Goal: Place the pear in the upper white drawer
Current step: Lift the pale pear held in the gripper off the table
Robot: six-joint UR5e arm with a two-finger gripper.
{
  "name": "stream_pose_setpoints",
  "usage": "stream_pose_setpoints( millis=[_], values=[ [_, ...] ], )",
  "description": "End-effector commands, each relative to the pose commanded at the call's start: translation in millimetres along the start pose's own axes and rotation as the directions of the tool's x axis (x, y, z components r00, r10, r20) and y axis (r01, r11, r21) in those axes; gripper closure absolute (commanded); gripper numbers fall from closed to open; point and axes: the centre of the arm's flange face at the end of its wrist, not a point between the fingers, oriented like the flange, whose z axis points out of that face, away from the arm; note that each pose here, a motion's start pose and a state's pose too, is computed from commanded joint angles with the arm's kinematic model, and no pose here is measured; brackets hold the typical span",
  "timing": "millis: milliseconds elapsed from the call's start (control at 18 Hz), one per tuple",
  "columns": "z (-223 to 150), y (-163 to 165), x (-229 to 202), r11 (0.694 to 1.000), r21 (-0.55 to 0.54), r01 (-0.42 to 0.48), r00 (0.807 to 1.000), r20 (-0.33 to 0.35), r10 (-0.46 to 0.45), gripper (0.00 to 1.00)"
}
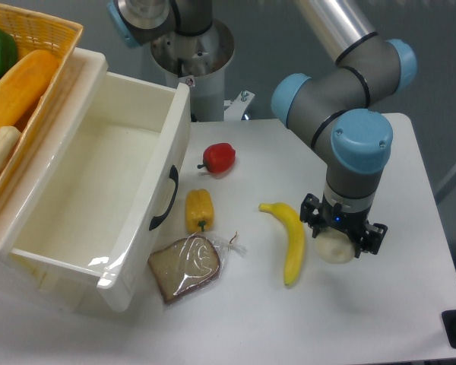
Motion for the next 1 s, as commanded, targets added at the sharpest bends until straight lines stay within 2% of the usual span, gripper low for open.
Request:
stream_pose_setpoints(
  millis=[389, 611, 778, 1000],
  values=[
    [-13, -4, -3, 1.000, -0.020, -0.006, 0.999, 0.035, 0.007, 0.87],
    [-47, -14, 9, 0.999, 0.035, -0.006, 0.998, 0.060, 0.004, 0.87],
    [-81, -22, 24, 0.998, 0.058, -0.012, 0.995, 0.105, 0.006, 0.77],
    [-130, -31, 45, 0.993, 0.114, 0.021, 0.988, 0.152, -0.039, 0.77]
  ],
)
